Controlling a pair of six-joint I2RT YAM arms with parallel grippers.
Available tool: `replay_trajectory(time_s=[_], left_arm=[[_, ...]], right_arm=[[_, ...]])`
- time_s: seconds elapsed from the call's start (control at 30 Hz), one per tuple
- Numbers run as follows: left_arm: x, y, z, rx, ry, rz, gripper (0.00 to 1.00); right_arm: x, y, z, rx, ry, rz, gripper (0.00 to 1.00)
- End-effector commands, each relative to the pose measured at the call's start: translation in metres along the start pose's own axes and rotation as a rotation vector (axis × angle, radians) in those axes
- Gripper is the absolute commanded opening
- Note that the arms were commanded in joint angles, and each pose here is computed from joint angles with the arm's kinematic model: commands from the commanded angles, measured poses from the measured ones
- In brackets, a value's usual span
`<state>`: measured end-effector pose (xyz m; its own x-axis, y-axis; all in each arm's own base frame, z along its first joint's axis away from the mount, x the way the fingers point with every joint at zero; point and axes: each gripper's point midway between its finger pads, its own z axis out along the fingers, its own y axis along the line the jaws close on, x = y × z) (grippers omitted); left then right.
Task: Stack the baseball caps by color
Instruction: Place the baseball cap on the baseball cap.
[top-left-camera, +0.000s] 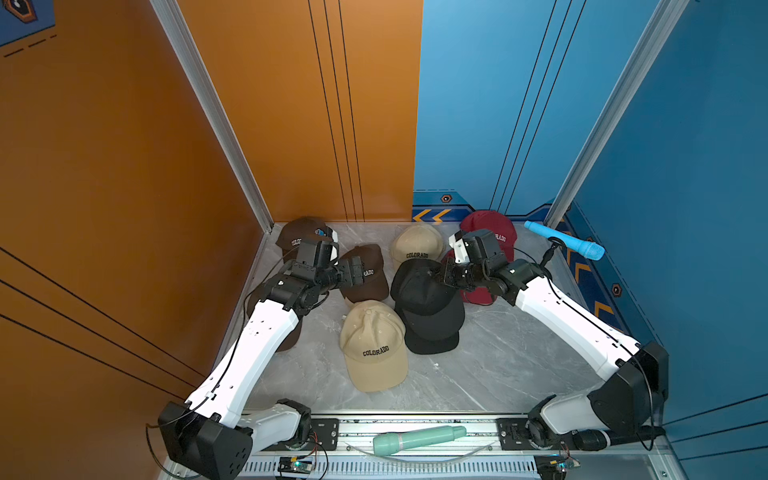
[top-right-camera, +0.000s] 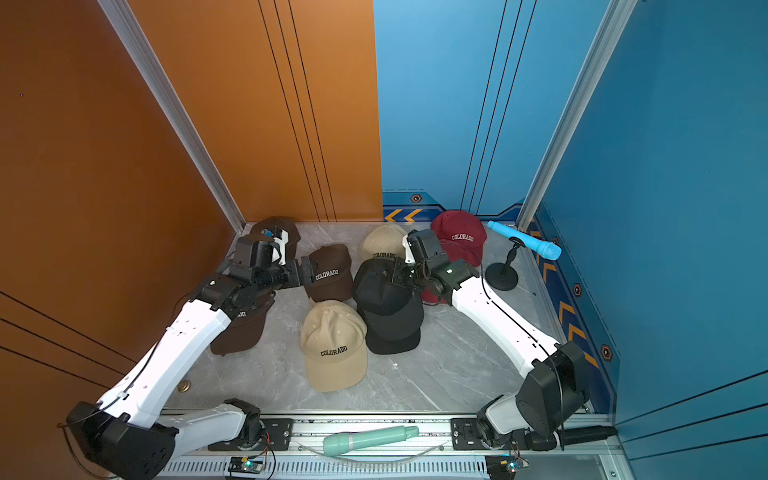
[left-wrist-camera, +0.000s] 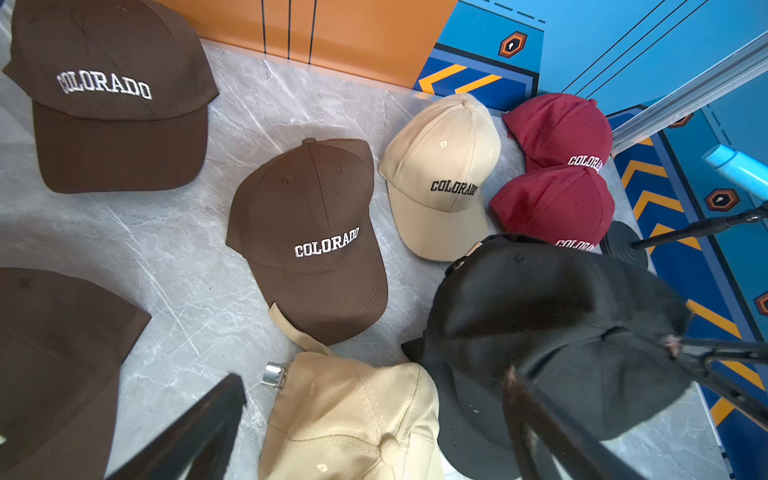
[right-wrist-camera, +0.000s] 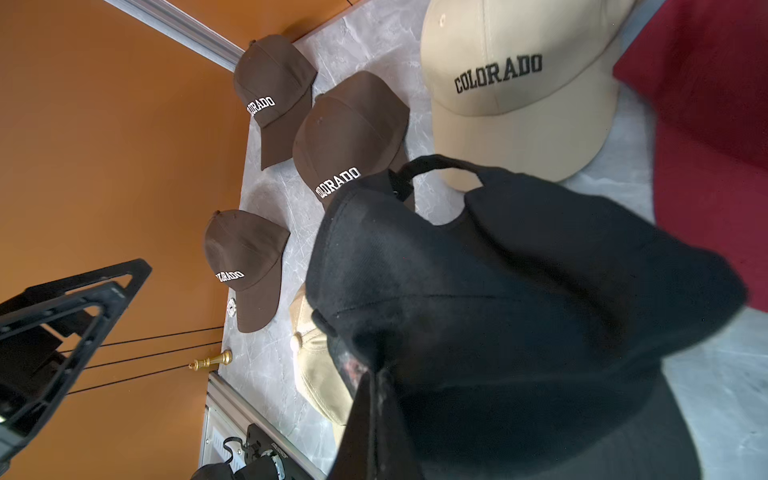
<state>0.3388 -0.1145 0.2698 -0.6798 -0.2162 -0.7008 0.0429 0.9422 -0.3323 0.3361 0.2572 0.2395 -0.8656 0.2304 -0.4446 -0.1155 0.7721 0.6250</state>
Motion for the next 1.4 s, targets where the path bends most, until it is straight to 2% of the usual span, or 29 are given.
replay_trajectory(time_s=[0.0, 0.43, 0.8, 1.03, 1.33, 1.37], left_arm=[[0.009, 0.004, -0.001, 0.016, 0.034, 0.013, 0.98], [0.004, 0.013, 0.005, 0.022, 0.048, -0.001, 0.98], [0.002, 0.016, 0.008, 0.016, 0.048, -0.018, 0.98], [0.001, 0.018, 0.006, 0.004, 0.04, -0.046, 0.98], [0.0, 0.021, 0.005, -0.015, 0.028, -0.072, 0.98], [0.001, 0.021, 0.005, -0.017, 0.029, -0.074, 0.98]], right_arm=[[-0.008, -0.003, 0.007, -0.006, -0.063, 0.046, 0.0], [0.017, -0.063, 0.039, 0.104, -0.06, 0.15, 0.0], [0.006, -0.094, 0.056, 0.133, -0.004, 0.178, 0.0], [0.002, -0.093, 0.073, 0.131, 0.042, 0.161, 0.0], [-0.003, -0.114, 0.07, 0.207, 0.064, 0.146, 0.0], [-0.003, -0.116, 0.068, 0.217, 0.07, 0.137, 0.04]])
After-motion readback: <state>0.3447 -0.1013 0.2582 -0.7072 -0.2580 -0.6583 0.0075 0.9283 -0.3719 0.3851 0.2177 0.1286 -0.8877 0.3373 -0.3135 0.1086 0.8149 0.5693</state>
